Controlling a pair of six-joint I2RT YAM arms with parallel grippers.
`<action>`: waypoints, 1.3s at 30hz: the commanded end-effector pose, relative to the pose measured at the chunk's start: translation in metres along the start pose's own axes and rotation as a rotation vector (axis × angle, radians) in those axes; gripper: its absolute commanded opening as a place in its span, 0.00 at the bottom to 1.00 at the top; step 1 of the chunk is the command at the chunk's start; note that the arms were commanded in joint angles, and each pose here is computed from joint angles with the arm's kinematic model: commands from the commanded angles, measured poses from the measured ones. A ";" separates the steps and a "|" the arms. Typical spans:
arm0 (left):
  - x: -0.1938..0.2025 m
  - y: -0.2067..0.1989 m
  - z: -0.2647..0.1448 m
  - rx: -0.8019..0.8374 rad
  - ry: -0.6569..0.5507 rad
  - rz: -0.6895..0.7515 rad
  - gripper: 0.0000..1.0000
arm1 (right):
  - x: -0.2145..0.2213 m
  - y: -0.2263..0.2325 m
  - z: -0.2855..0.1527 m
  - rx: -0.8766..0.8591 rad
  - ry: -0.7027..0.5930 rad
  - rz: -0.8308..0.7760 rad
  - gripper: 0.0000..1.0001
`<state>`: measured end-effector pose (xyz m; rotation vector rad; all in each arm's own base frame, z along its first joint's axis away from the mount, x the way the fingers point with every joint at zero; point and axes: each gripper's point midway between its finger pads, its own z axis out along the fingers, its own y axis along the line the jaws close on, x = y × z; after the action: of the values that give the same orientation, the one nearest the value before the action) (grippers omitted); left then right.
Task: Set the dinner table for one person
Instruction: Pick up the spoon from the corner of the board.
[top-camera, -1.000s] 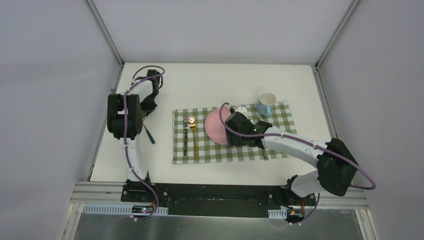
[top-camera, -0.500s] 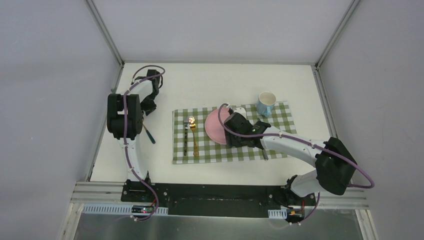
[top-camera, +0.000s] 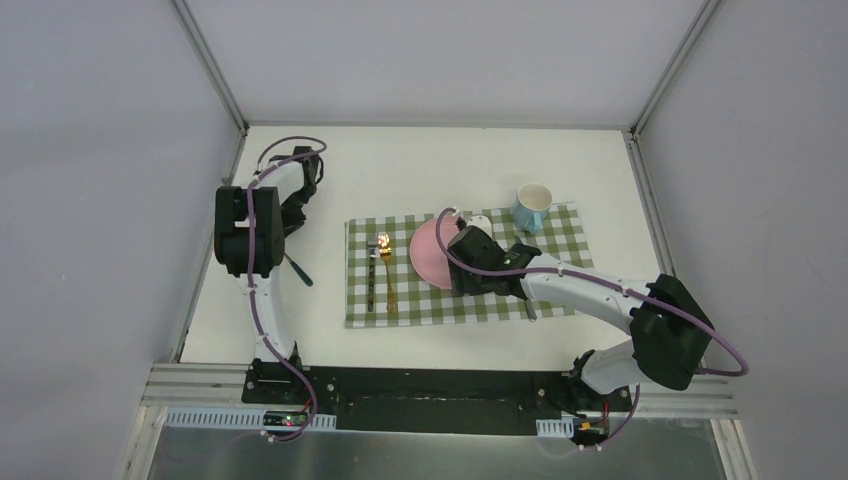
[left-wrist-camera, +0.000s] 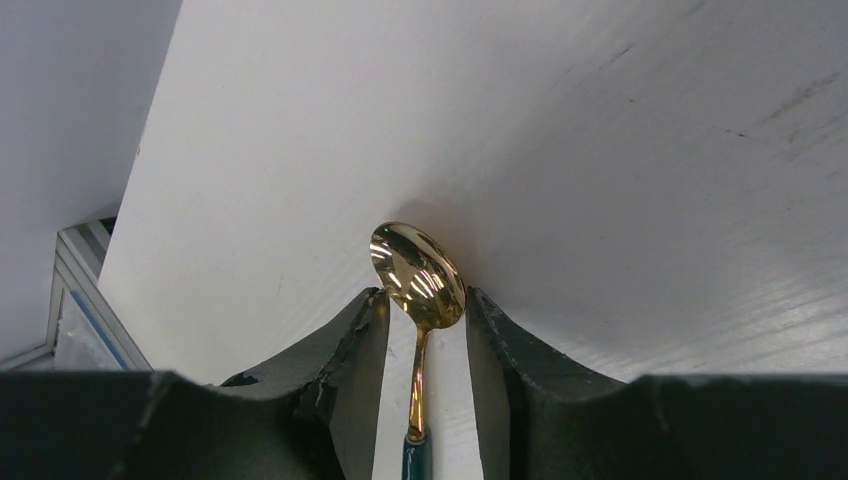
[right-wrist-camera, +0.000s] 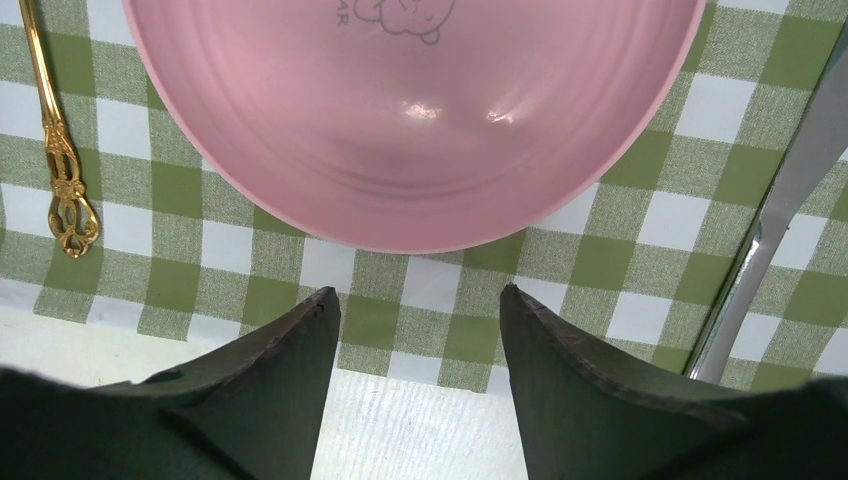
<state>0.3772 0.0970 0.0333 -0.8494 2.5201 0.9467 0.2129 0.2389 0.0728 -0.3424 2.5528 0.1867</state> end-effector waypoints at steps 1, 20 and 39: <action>0.003 0.011 0.003 -0.058 -0.001 -0.012 0.35 | -0.005 0.007 0.000 -0.027 -0.027 -0.001 0.63; 0.002 -0.012 -0.006 0.147 0.029 -0.052 0.00 | -0.002 0.007 0.002 -0.023 -0.024 -0.004 0.64; 0.006 0.003 -0.122 0.442 -0.133 -0.082 0.00 | -0.004 0.011 -0.003 -0.039 -0.029 -0.008 0.63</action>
<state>0.3749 0.0109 0.1134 -0.7107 2.4402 0.3229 0.2080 0.2423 0.0683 -0.3655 2.5619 0.1953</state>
